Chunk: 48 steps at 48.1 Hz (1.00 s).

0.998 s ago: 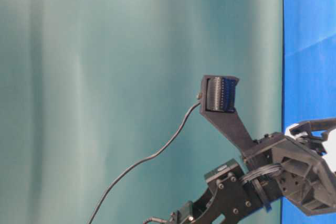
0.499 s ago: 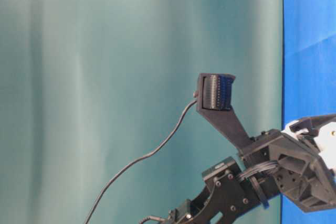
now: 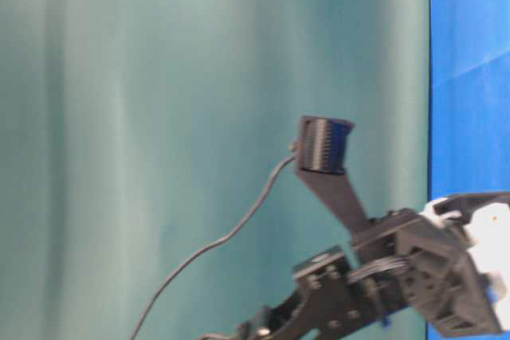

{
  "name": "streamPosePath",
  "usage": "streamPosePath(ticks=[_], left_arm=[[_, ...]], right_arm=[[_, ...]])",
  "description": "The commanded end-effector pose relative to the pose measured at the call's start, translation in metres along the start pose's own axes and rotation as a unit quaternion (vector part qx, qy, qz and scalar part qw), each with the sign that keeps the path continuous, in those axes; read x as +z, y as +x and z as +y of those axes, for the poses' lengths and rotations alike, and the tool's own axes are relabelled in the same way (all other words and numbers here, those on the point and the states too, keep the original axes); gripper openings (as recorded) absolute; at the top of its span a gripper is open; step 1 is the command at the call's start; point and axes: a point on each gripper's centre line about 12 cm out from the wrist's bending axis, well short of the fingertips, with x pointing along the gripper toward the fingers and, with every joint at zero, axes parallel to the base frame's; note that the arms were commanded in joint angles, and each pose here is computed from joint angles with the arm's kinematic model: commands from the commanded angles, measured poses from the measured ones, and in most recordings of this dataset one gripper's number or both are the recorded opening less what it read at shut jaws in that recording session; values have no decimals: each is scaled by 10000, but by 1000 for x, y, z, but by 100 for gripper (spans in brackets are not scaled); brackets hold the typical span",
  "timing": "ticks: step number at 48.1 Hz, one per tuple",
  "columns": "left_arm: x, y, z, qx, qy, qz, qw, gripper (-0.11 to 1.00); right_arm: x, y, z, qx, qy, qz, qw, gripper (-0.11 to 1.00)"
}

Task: Handover the blue block to the right arm after grasping it with the left arm, then place it in the designated position.
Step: 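Close the left gripper on the blue cube, then lift the blue cube with the left gripper and raise it upright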

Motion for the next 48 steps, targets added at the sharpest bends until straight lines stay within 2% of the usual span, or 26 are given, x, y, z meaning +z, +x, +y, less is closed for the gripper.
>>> streamPosePath(ticks=[1, 17, 26, 34, 48], left_arm=[[25, -31, -2, -18, 39, -383, 9993, 48], [56, -99, -4, -11, 73, -284, 9996, 48], [67, -123, -5, -6, 83, -169, 9998, 48], [83, -148, -12, -29, 220, -346, 9992, 48], [86, -158, -13, -28, 229, -400, 9989, 48]], right_arm=[[11, 2, 0, -7, 16, -138, 9999, 96], [12, 3, 0, -6, 16, -154, 9999, 96], [13, 2, 0, -6, 16, -161, 9999, 96], [14, 3, 0, -5, 23, -169, 9999, 96], [14, 3, 0, -5, 23, -169, 9999, 96]])
